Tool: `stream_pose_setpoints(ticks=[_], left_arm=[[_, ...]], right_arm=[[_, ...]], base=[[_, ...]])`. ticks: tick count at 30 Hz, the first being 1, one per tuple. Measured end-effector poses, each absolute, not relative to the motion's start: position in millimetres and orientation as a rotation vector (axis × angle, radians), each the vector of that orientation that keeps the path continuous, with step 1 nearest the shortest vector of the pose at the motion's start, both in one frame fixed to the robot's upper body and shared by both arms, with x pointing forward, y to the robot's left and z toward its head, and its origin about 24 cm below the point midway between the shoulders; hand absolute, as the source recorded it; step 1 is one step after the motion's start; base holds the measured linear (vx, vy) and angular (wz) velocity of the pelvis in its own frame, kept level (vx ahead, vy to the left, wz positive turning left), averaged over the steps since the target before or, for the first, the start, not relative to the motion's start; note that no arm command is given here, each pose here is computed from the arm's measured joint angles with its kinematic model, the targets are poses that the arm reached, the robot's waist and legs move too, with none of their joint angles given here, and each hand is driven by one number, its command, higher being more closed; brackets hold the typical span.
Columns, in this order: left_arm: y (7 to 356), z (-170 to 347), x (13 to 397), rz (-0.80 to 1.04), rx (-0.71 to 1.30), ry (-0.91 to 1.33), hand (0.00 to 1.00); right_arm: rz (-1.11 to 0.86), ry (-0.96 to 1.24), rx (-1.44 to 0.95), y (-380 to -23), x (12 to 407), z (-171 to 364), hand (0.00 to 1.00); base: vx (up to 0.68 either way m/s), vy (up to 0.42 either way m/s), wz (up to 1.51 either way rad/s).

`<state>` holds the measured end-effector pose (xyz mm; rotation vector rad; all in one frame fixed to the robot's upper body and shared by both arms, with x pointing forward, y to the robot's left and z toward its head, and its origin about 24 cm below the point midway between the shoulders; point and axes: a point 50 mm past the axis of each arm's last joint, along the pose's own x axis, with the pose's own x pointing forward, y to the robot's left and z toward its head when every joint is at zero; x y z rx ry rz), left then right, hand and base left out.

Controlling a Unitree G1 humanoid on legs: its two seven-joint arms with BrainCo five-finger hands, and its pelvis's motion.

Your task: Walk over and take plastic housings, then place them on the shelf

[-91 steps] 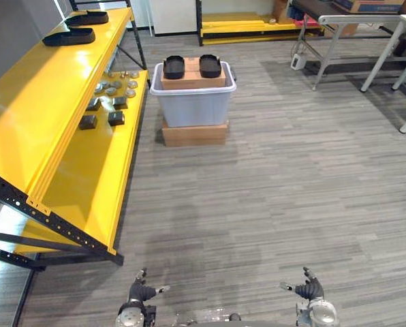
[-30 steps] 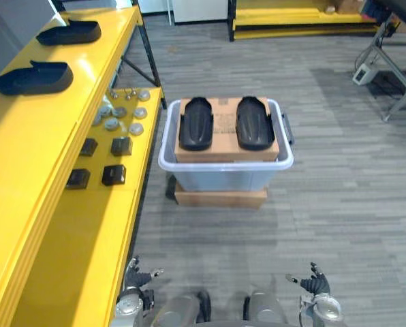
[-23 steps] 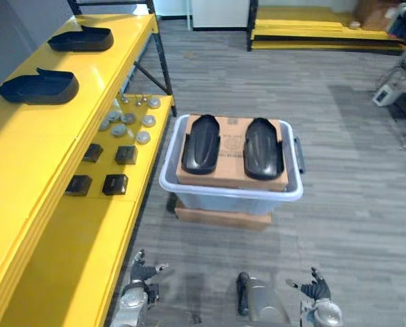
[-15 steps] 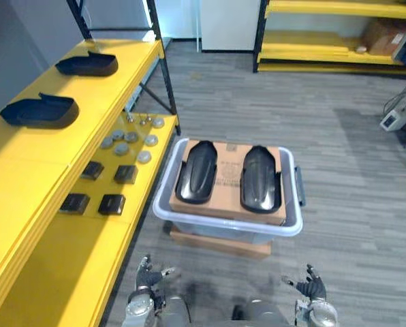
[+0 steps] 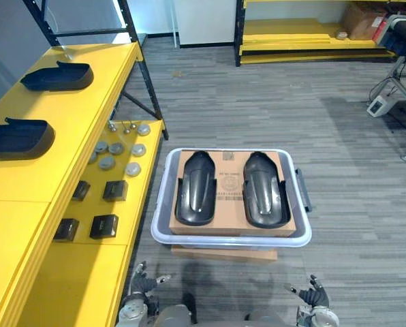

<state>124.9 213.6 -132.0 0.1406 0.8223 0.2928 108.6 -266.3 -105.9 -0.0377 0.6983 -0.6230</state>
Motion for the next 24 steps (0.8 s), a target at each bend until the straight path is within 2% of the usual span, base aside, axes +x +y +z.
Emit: stream_pose_setpoints(ticks=[7, 12, 17, 24], left_arm=[[218, -131, 113, 0.301, 0.155, 0.826, 0.0], [219, -134, 99, 0.307, 0.157, 0.86, 0.0], [217, -135, 98, 0.282, 0.15, 0.86, 0.0], [210, -134, 105, 0.24, 0.157, 0.84, 0.0]], right_arm=[[-0.691, 0.246, -0.202, -301, 143, -10, 0.0], [-0.652, 0.04, -0.29, -302, 168, 34, 0.0], [-0.544, -0.026, -0.399, -290, 199, 49, 0.0], [-0.46, 0.097, -0.524, -288, 239, 31, 0.0]], base=[[-0.06, 0.009, -0.07], [-0.05, 0.012, -0.04], [0.0, 0.002, 0.05], [0.01, -0.022, 0.27]])
